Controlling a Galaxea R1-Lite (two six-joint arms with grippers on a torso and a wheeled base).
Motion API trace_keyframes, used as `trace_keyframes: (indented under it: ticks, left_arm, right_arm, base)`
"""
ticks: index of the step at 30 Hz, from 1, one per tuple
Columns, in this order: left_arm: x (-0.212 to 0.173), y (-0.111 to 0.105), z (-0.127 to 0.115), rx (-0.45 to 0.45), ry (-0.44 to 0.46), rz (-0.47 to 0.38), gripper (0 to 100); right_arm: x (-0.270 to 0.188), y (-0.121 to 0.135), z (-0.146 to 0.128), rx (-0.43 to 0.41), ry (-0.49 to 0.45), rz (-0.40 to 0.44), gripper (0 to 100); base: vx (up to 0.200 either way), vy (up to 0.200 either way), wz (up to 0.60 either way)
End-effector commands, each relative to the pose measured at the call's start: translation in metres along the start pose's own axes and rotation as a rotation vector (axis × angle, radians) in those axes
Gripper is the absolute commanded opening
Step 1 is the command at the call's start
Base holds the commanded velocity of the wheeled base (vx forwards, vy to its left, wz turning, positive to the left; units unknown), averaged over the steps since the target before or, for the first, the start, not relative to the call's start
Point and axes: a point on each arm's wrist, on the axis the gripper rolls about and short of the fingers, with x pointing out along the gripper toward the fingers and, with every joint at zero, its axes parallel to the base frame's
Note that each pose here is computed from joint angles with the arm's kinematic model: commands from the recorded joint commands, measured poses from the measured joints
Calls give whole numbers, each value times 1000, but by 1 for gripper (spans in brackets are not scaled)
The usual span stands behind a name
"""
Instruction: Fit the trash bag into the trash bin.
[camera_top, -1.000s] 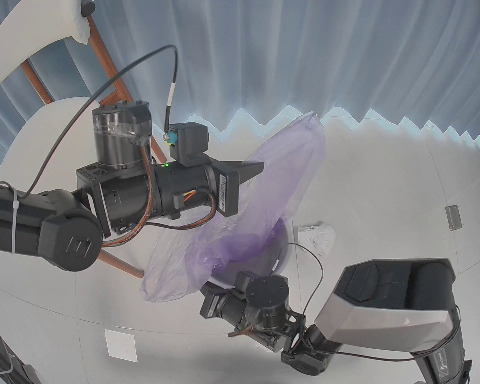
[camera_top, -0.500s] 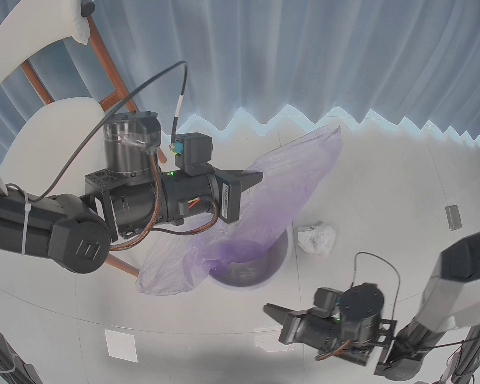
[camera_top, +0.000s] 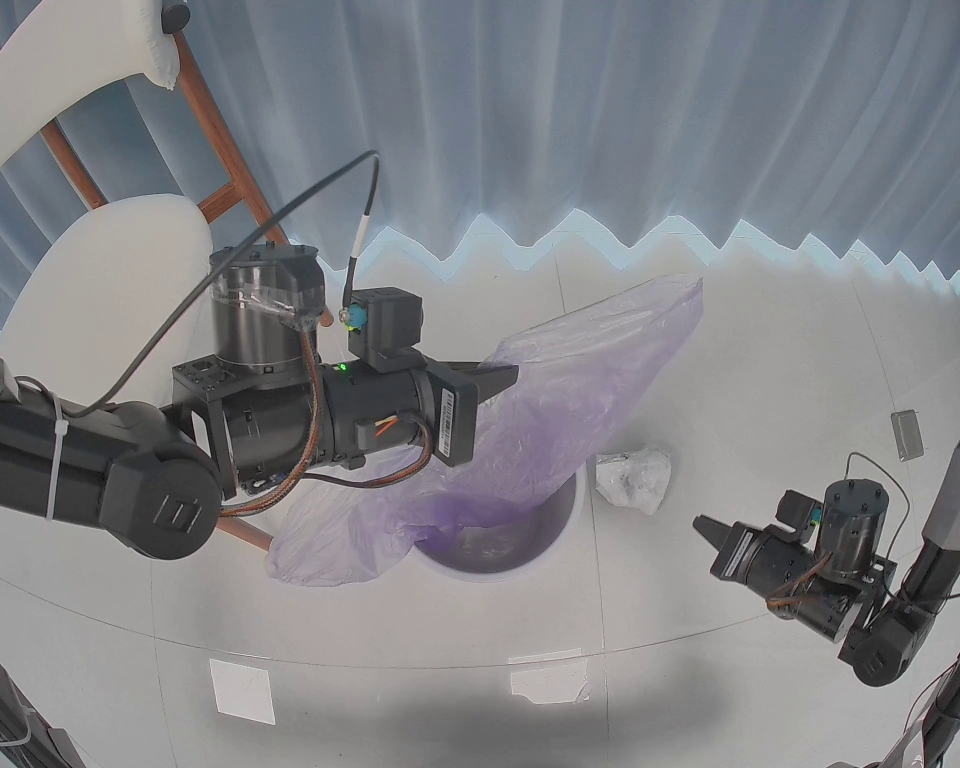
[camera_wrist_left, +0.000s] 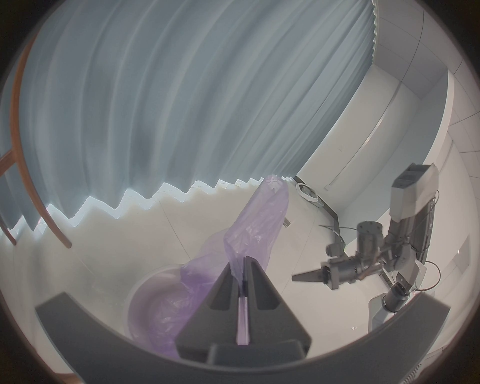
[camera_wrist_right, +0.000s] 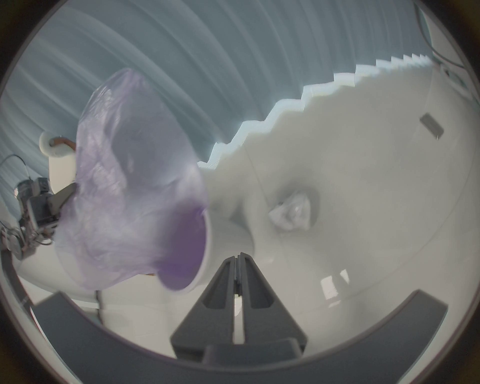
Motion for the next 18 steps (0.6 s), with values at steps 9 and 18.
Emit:
trace_keyframes:
  ticks: [9,18]
  left_arm:
    - [-5,0,4,23,-12,7,0]
    - [-11,-2,9,29,-30,7,0]
  right_arm:
    - [114,-50,54,-247,-328,1,0]
    - [170,-49,70,-354,-432,134,0]
  base:
    - [0,0,0]
    - [0,0,0]
